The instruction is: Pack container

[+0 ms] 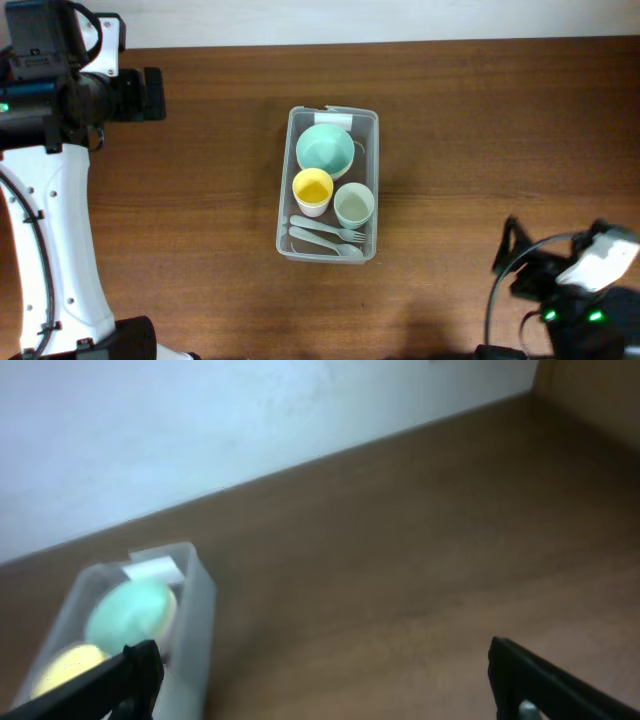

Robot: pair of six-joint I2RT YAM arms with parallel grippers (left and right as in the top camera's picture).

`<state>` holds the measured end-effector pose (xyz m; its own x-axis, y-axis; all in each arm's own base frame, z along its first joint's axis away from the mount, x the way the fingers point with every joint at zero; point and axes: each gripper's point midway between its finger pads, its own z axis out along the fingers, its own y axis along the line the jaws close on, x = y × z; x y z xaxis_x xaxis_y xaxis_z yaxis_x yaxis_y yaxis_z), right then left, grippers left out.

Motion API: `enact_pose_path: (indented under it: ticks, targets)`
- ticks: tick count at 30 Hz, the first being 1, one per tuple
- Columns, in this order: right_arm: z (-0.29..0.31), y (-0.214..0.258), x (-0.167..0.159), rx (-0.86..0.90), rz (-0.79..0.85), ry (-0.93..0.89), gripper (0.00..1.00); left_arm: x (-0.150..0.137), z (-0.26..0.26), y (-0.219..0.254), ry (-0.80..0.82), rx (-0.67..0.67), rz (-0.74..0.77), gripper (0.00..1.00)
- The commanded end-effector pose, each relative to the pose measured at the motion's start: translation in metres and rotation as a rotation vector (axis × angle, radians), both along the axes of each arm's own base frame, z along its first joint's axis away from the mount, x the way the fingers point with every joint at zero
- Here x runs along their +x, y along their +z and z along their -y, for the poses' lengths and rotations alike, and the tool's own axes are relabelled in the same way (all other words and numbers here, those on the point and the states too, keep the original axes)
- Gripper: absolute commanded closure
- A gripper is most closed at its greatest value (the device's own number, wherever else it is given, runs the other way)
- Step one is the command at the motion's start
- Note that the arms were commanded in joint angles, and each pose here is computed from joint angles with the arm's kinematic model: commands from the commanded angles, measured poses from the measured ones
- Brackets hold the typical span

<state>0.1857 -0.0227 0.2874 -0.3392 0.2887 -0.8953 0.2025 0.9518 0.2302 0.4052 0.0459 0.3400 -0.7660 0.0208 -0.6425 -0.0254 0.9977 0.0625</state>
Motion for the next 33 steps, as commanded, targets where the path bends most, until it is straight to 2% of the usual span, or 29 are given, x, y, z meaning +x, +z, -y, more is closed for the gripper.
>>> enact_pose_path:
  ticks: [1,5,16,33]
  targets:
    - [0.001,-0.046,-0.002,-0.015,-0.023,0.000,0.01,0.001,-0.001,-0.003,0.006,-0.012,-0.005,0.00]
    - [-0.009,-0.099,0.007,0.012,-0.026,0.060,0.01,0.001,-0.001,-0.003,0.006,-0.012,-0.005,0.00]
    - [-0.015,-0.170,0.020,0.042,-0.069,0.098,0.01,0.001,-0.001,-0.003,0.006,-0.012,-0.005,0.00]
    - [-0.013,-0.180,0.025,0.036,-0.042,0.096,0.01,0.001,-0.001,-0.003,0.006,-0.012,-0.005,0.00]
